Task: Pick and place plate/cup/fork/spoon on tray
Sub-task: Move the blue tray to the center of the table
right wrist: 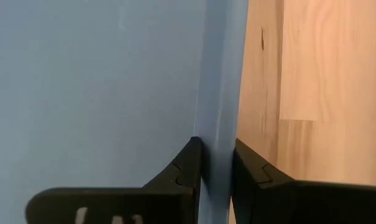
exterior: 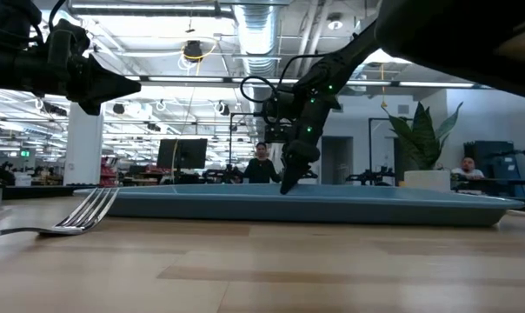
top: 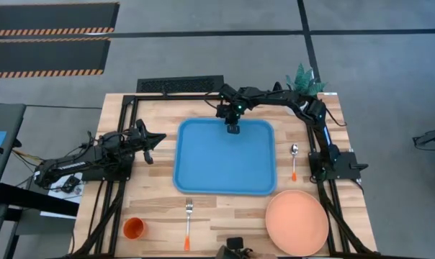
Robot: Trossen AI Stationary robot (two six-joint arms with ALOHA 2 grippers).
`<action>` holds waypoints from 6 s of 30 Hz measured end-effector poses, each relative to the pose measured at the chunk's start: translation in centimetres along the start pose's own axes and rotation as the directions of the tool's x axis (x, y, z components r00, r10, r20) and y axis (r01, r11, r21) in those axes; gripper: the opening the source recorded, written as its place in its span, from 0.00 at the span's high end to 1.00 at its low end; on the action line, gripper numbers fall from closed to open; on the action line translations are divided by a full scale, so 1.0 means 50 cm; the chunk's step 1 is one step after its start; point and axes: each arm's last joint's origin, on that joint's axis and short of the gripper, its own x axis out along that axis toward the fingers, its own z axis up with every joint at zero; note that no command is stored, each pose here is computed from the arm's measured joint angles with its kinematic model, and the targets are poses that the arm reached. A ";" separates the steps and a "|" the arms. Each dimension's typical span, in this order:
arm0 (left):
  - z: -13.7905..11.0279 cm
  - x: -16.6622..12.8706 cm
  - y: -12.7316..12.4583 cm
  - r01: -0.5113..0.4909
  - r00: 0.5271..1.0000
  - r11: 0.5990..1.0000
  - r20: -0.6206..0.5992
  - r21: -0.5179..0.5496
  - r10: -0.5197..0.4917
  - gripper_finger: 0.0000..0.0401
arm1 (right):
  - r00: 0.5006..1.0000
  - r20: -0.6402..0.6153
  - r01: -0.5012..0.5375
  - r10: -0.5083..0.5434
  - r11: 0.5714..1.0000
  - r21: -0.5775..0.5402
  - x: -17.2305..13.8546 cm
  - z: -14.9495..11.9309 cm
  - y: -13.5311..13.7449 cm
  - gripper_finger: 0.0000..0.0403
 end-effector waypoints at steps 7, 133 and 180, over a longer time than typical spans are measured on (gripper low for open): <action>0.000 0.000 0.000 0.000 1.000 1.000 0.000 0.000 0.000 1.00 | 1.000 0.001 -0.001 0.001 1.000 0.000 0.000 0.000 0.000 0.83; 0.000 0.000 0.000 0.000 1.000 1.000 -0.001 0.000 0.000 1.00 | 0.963 -0.247 0.269 -0.107 0.436 0.859 -0.133 -0.287 0.218 0.98; 0.000 0.000 0.000 0.000 1.000 1.000 0.000 0.000 0.000 1.00 | 0.972 -0.218 0.237 -0.093 0.336 0.912 -0.140 -0.271 0.236 0.98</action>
